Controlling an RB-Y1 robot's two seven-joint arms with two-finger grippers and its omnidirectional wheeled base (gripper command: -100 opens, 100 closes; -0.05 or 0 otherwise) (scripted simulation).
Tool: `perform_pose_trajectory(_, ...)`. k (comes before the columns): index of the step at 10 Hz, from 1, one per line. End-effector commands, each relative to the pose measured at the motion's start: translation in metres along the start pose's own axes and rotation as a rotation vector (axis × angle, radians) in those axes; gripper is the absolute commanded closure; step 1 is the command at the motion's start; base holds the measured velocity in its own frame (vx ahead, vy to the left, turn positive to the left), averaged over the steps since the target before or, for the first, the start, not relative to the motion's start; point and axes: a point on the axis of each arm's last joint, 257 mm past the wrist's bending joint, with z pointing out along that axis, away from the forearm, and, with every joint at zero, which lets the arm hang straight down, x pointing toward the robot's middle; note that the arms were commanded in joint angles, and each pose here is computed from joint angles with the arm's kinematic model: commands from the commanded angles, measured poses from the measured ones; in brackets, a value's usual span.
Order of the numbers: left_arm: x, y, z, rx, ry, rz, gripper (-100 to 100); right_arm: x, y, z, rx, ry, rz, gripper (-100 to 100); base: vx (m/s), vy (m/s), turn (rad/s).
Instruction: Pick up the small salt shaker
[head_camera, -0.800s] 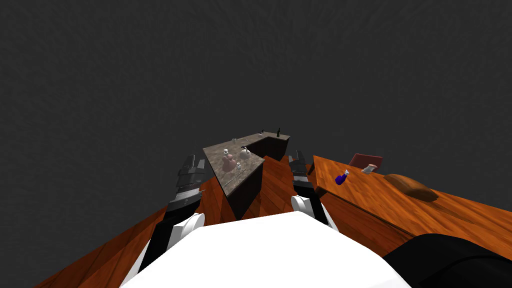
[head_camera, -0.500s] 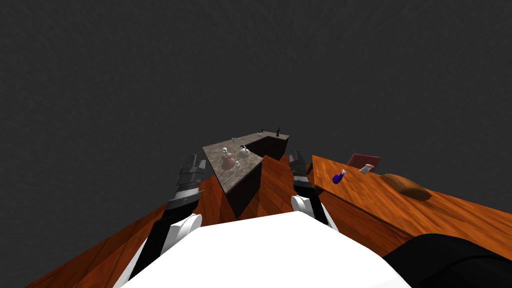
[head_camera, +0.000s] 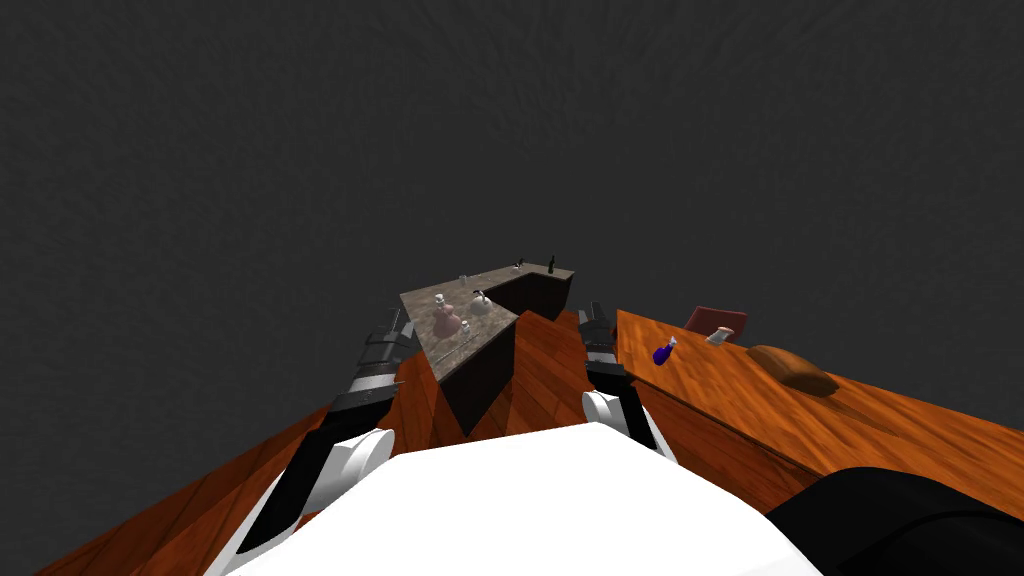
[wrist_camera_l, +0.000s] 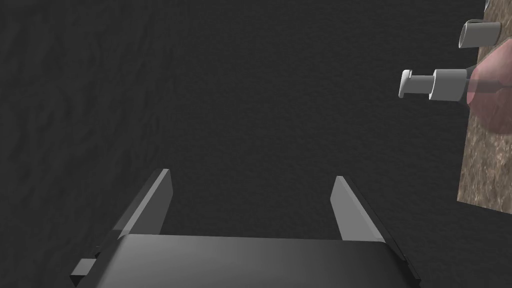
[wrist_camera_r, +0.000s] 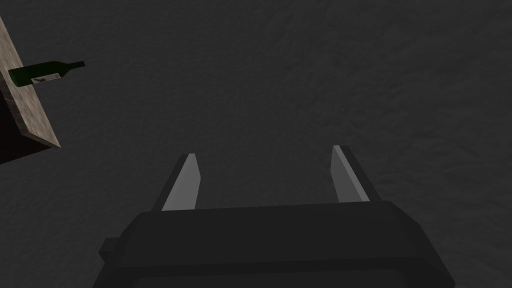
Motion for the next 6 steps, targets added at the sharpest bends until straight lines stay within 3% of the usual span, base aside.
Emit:
perform_pose_trajectory(1, 0.000, 0.010, 0.000, -0.045, 0.017, 0.004, -100, 0.000, 0.000, 0.000, 0.000, 0.000, 0.000, 0, -0.006, -0.087, -0.016)
perform_pose_trajectory(6, -0.005, 0.038, -0.001, -0.159, 0.055, 0.018, -100, 0.000, 0.000, 0.000, 0.000, 0.000, 0.000, 0, 0.003, -0.097, -0.021)
